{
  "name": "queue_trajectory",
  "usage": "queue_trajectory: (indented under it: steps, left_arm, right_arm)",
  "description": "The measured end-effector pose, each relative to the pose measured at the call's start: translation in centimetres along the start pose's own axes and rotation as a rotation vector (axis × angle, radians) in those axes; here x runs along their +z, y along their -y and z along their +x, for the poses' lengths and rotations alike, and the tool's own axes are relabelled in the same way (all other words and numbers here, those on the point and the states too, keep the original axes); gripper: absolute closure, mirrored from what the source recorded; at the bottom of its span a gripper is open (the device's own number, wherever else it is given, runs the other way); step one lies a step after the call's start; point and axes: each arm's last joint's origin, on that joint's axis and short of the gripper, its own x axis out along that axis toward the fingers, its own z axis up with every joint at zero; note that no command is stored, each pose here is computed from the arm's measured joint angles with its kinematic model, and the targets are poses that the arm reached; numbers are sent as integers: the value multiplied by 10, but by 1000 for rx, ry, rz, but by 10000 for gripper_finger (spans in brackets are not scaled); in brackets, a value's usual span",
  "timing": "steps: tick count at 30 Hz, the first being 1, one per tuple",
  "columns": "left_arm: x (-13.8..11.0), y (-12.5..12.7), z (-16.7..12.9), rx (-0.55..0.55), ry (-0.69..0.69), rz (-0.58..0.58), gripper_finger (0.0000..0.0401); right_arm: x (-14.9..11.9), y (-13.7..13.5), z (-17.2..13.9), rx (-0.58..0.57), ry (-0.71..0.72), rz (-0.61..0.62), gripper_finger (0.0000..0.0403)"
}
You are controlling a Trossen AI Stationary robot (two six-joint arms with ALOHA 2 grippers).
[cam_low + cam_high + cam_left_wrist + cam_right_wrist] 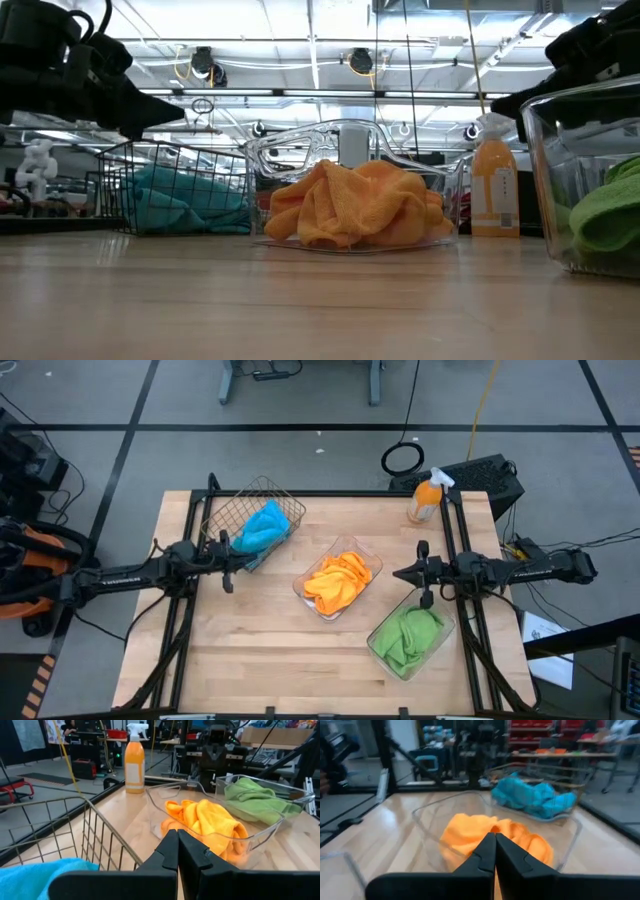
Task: Sort microfiber towel by color & place in baskets
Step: Return to Home Position
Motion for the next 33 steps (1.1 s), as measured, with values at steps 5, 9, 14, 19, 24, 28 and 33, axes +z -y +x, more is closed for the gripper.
queue_trajectory:
  steps: [5,9,14,19,24,28,33]
  left_arm:
    - [-2,0,-2,3,-17,-1,401]
    - [-2,0,-4,4,-16,-1,401]
    - [-3,0,-6,6,-14,-1,401]
    - [-3,0,-6,5,-12,-1,401]
    - [-3,0,-6,8,-11,-1,401]
    - [-2,0,-7,8,-5,-1,401]
    - [-2,0,-6,8,-10,-1,401]
  right_arm:
    - [1,-5,-3,-8,15,-25,403]
    - [-3,-8,-6,14,-21,-61,403]
    - [-2,-7,-11,14,-5,-50,403]
    - [1,-6,-16,13,41,-57,403]
    - [5,-6,-20,13,92,-80,403]
    - [7,-6,-21,15,115,-109,403]
    - [7,-6,-21,12,115,-133,403]
